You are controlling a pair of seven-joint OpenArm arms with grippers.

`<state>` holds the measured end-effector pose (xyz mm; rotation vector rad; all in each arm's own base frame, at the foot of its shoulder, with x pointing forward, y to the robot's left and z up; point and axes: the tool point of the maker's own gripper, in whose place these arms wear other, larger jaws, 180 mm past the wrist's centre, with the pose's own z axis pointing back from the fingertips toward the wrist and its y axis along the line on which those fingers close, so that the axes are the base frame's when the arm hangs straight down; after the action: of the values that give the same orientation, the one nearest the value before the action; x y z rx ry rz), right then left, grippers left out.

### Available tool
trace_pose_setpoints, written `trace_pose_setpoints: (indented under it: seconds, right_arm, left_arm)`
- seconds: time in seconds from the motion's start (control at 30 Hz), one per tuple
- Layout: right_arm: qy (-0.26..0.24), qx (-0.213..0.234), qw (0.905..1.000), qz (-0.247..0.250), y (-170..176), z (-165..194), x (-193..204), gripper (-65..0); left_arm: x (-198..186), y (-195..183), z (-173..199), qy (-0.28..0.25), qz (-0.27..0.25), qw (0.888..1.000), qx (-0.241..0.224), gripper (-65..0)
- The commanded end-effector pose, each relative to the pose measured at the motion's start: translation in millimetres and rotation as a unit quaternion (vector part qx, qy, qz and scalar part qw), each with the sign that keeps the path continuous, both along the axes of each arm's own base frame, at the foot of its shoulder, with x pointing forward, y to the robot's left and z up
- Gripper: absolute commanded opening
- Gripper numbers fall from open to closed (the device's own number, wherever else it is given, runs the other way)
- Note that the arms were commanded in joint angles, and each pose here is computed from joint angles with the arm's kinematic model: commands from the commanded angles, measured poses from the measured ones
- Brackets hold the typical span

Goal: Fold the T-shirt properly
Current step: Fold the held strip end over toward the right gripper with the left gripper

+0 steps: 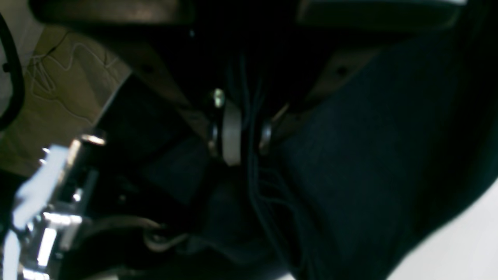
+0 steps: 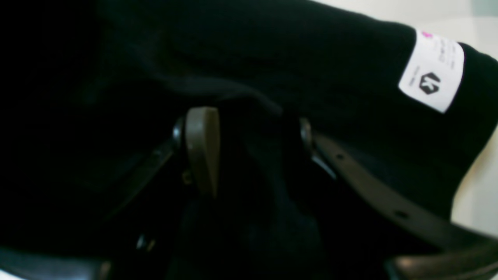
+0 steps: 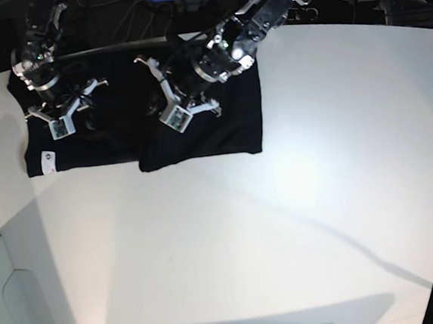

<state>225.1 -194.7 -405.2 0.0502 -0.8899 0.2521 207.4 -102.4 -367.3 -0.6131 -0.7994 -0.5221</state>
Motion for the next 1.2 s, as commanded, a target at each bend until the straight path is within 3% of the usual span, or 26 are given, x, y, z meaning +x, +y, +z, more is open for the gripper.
trace_pose_setpoints:
  seconds: [0.0, 0.37, 0.47, 0.63, 0.73, 1.0, 1.17]
  right_arm:
    - [-0.025, 0.004, 0.9997, 0.002, 0, 12, 7, -38.3]
    - [-0.025, 0.004, 0.9997, 0.002, 0, 12, 7, -38.4]
    - [-0.025, 0.004, 0.9997, 0.002, 0, 12, 7, -38.4]
    - [-0.025, 0.004, 0.9997, 0.002, 0, 12, 7, -38.4]
    - [-0.025, 0.004, 0.9997, 0.002, 0, 12, 7, -38.4]
    - [-0.03, 0.002, 0.9995, 0.0, -2, 15, 9, -38.3]
    - [-0.039, 0.001, 0.9992, -0.001, -3, 20, 16, -38.3]
  left_arm:
    - [4, -4, 10, -0.012, 0.0, 1.0, -0.015, -65.0]
    - [4, -5, 10, -0.013, -0.002, 1.0, -0.014, -64.8]
    - [4, -5, 10, -0.013, -0.002, 1.0, -0.014, -58.1]
    - [2, -1, 11, -0.017, -0.007, 1.0, -0.012, -38.8]
    - [-1, -7, 25, -0.029, -0.015, 0.999, -0.026, -33.8]
    - [-4, -1, 71, -0.071, -0.014, 0.995, -0.064, -33.2]
    - [5, 30, 58, -0.071, 0.01, 0.997, -0.032, -33.3]
